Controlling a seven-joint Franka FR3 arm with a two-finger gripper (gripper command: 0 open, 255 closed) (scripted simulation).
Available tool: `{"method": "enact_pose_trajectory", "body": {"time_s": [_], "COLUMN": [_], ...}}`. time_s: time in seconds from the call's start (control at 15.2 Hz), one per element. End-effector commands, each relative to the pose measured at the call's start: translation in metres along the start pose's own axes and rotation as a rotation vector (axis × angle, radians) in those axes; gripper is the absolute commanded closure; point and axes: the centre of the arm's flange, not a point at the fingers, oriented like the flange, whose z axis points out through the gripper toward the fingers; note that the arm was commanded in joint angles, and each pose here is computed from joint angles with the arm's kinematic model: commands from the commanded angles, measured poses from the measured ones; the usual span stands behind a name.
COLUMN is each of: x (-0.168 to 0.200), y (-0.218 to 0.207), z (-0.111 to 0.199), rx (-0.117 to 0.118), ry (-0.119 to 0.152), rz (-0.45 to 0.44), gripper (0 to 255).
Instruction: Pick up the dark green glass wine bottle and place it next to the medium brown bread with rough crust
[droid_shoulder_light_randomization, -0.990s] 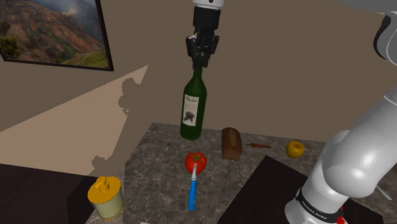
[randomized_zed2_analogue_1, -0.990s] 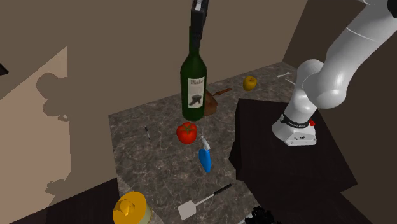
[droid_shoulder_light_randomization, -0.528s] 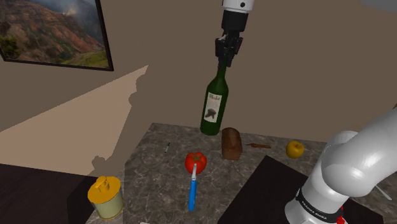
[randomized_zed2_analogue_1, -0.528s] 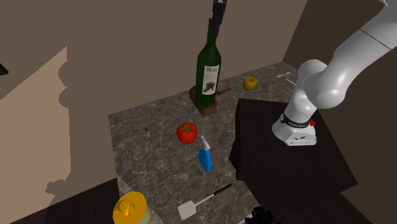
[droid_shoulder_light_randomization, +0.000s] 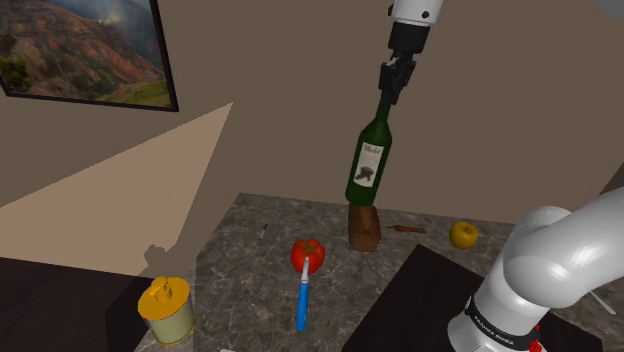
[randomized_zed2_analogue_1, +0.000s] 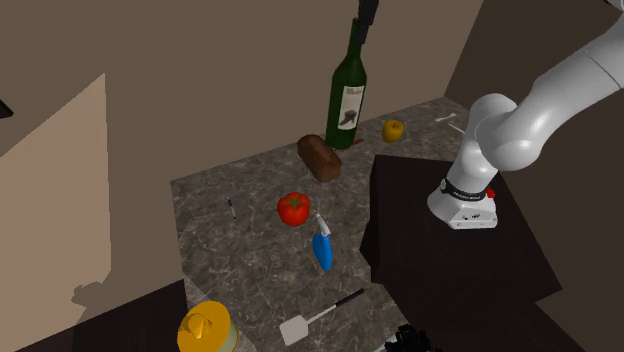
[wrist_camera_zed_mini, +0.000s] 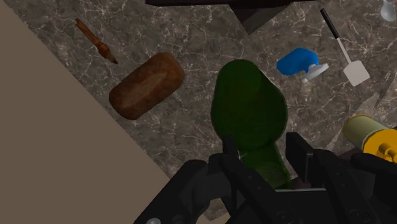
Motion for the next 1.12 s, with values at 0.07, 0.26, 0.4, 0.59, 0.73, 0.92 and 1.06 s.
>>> {"method": "enact_pose_trajectory", "body": {"time_s": [0.07, 0.26, 0.4, 0.59, 0.73, 0.92, 1.06], "x": [-0.020, -0.039, -0.050, -0.052, -0.053, -0.054, -0.055], "y": [0.037, 0.072, 0.092, 0.092, 0.091, 0.091, 0.090], "z": [-0.003, -0.004, -0.004, 0.011, 0.022, 0.038, 0.048], "rx": [0.000, 0.000, 0.000, 0.000, 0.000, 0.000, 0.000], "ry": [0.000, 0.000, 0.000, 0.000, 0.000, 0.000, 0.000], "rz": [-0.001, -0.001, -0.001, -0.001, -0.001, -0.001, -0.001], "gripper": [255, 255, 255, 255, 255, 255, 255]}}
